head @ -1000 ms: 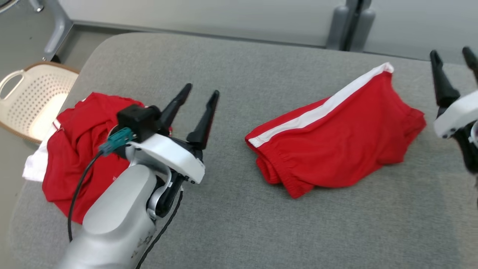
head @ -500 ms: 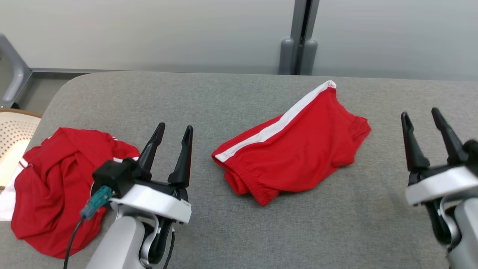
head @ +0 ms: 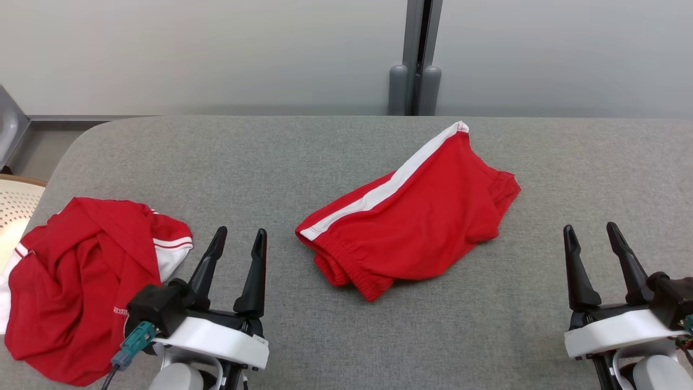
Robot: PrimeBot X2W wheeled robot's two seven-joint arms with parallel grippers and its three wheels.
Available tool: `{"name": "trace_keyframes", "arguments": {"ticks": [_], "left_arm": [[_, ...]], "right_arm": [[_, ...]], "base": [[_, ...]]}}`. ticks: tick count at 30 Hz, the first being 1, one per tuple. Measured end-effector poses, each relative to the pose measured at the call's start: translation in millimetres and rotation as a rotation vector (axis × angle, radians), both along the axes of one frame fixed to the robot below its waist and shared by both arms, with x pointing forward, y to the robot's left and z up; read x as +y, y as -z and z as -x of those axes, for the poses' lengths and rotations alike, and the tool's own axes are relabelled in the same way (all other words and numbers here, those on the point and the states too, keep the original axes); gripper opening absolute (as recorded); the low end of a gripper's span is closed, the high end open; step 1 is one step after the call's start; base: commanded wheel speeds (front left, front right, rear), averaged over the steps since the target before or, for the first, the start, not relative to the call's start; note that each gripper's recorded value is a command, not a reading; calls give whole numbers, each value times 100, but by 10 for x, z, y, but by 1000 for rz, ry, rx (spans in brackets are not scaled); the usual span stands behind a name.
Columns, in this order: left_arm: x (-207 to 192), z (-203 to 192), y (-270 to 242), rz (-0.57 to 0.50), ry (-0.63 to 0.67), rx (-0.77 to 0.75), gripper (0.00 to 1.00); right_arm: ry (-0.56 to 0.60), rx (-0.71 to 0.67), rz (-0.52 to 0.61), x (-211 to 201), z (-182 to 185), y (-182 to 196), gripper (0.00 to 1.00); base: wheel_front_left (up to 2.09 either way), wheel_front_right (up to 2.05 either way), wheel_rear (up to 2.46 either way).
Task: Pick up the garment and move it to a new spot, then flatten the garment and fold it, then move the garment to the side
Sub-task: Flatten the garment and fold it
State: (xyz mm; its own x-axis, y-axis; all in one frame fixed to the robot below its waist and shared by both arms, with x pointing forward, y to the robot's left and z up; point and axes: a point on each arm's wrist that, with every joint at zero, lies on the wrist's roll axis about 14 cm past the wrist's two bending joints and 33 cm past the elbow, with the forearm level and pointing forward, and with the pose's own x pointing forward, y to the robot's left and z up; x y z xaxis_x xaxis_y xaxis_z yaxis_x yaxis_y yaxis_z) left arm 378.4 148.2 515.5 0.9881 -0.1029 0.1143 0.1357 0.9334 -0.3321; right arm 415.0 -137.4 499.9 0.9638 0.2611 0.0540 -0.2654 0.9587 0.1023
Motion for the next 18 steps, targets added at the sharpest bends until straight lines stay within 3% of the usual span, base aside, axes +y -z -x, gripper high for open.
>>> {"name": "trace_keyframes", "arguments": {"ticks": [6, 18], "left_arm": [[-17, 17, 18, 17, 7, 7, 100], [177, -61, 183, 44, -50, 61, 100]], "right_arm": [[29, 107, -42, -20, -47, 279, 100], [84, 482, -374, 89, -566, 868, 100]], "base": [[0, 0, 0], [0, 0, 0]]}}
